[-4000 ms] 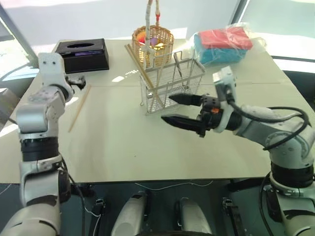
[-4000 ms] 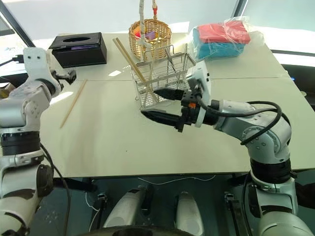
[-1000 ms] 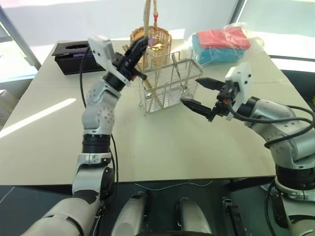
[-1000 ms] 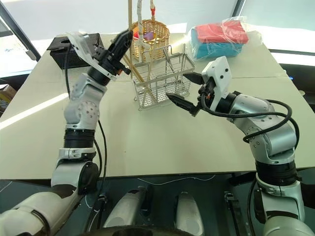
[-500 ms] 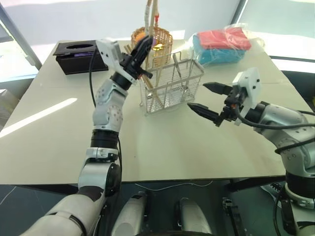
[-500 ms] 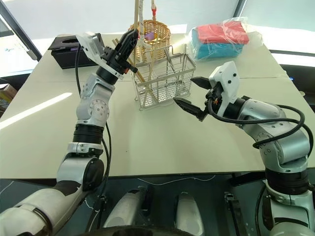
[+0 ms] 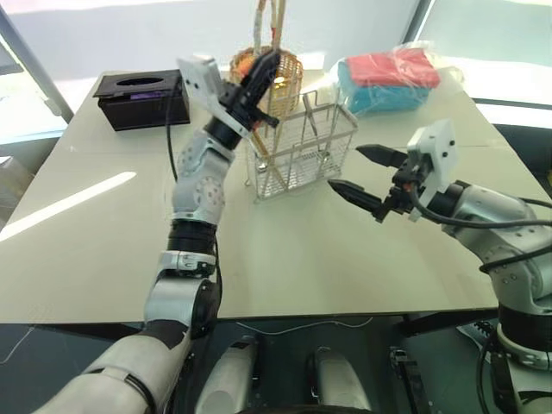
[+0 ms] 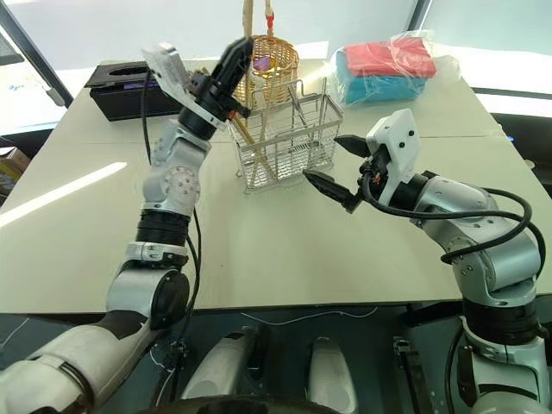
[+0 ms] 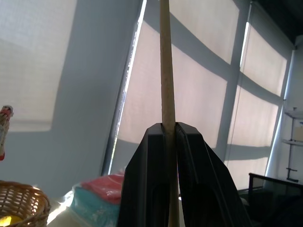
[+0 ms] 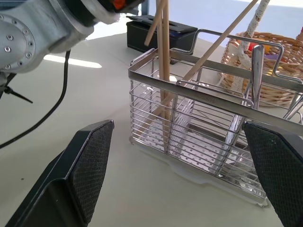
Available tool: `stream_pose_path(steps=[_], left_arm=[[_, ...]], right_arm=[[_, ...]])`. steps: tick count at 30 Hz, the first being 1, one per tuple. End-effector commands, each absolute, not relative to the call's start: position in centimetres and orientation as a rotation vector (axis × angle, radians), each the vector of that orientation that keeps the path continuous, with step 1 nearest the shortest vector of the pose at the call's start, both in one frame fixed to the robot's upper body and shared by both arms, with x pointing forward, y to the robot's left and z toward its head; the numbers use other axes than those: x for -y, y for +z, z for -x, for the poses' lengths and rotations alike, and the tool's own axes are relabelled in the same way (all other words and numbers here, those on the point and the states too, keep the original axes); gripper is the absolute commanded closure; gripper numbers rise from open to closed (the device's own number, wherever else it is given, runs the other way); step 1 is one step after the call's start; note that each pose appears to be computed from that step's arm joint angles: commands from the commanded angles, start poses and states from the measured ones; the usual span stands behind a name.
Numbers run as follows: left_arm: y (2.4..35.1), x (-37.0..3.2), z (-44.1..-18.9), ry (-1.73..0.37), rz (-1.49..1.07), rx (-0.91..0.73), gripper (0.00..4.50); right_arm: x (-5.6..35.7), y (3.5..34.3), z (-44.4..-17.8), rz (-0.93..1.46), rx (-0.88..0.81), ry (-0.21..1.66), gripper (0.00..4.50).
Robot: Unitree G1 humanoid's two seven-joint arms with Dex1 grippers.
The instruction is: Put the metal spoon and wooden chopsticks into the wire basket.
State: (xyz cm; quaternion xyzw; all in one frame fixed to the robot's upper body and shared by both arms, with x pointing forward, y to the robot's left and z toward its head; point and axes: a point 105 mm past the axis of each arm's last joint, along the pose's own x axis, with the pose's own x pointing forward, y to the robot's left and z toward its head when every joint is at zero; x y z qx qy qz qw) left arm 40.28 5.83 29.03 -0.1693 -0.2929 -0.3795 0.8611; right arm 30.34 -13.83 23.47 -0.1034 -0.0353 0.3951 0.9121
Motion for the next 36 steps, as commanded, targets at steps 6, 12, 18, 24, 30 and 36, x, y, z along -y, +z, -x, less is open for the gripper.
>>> stream_pose_path(steps=[6,12,18,24,30,36], left_arm=[[28.3,-5.1,-41.7,-0.728,0.228,0.609,4.48],[27.5,-4.9,-41.8,-0.733,0.224,0.592,3.39],[27.5,-5.1,-41.5,-0.743,0.23,0.602,0.36],[30.6,-6.1,-41.1,-0.709,0.282,0.667,0.07],[35.0,-10.8,-41.1,-0.532,0.322,0.705,0.07],[34.7,-18.0,-40.4,-0.293,0.201,0.641,0.87]], right_arm=[[13.7,24.9,-29.4,0.217,0.148,0.802,0.0],[13.7,25.0,-29.3,0.214,0.153,0.797,0.0],[13.7,25.1,-29.3,0.217,0.157,0.795,0.0],[13.7,25.0,-29.5,0.215,0.153,0.803,0.0],[14.8,24.6,-30.5,0.192,0.161,0.726,0.0],[15.7,24.1,-31.8,0.153,0.188,0.642,0.0]])
